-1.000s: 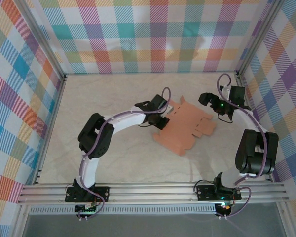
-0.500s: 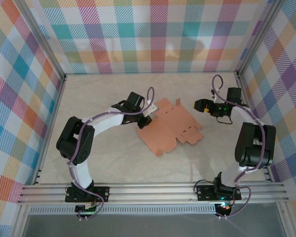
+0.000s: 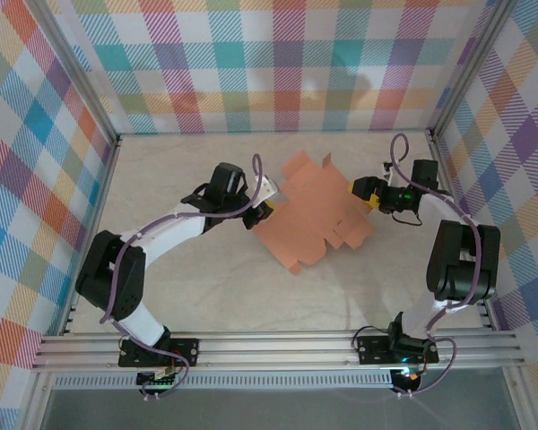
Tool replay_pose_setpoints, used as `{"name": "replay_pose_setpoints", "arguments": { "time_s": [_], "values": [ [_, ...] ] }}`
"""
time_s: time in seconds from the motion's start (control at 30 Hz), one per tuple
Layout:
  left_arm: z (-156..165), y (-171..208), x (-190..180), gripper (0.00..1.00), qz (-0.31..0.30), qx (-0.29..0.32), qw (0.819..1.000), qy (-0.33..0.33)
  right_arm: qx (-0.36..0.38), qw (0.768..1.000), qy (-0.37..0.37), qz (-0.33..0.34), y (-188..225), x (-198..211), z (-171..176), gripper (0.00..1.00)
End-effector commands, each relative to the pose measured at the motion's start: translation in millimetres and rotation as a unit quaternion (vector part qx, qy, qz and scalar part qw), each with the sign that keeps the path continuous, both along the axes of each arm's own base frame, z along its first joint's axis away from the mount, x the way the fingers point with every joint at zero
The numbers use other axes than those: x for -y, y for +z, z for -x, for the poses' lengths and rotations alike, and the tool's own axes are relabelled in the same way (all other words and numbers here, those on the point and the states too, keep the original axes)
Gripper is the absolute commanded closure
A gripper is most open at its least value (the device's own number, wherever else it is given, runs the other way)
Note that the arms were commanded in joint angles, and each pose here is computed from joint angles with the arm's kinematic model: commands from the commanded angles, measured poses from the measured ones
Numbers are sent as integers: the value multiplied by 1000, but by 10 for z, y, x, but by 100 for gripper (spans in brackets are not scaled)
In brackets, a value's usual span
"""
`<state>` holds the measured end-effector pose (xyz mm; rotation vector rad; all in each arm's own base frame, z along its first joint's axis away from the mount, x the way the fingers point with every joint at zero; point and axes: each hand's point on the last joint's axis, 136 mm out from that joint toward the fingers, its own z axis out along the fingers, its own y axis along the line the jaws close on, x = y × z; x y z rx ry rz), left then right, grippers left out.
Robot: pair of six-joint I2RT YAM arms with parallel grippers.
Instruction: Fold the paper box
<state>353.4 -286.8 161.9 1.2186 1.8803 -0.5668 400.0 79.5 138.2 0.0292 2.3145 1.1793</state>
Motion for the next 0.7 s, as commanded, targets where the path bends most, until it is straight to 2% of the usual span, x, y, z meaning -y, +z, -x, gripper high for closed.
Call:
{"name": "replay_pose_setpoints", "arguments": {
  "time_s": [0.0,0.07,0.13,0.3,0.43,0.57,0.67],
  "values": [
    [43,190,-6,100,25,29,999,-28,21,1000,10,3,10,-31,9,0],
    [76,185,-23,100,25,21,999,-38,53,998,36,-2,85,-82,45,0],
    [101,183,-36,100,29,16,998,-44,77,996,37,20,80,-55,29,0],
    [142,220,-64,100,28,21,998,-51,106,992,68,22,180,-91,9,0],
    [156,226,-88,100,29,26,998,-51,120,989,77,44,105,-61,-51,0],
    [194,217,-100,100,29,24,998,-59,136,984,116,3,227,-171,-25,7],
    [203,218,-114,100,30,23,997,-60,147,979,139,-29,353,-236,25,17]
  ]
}}
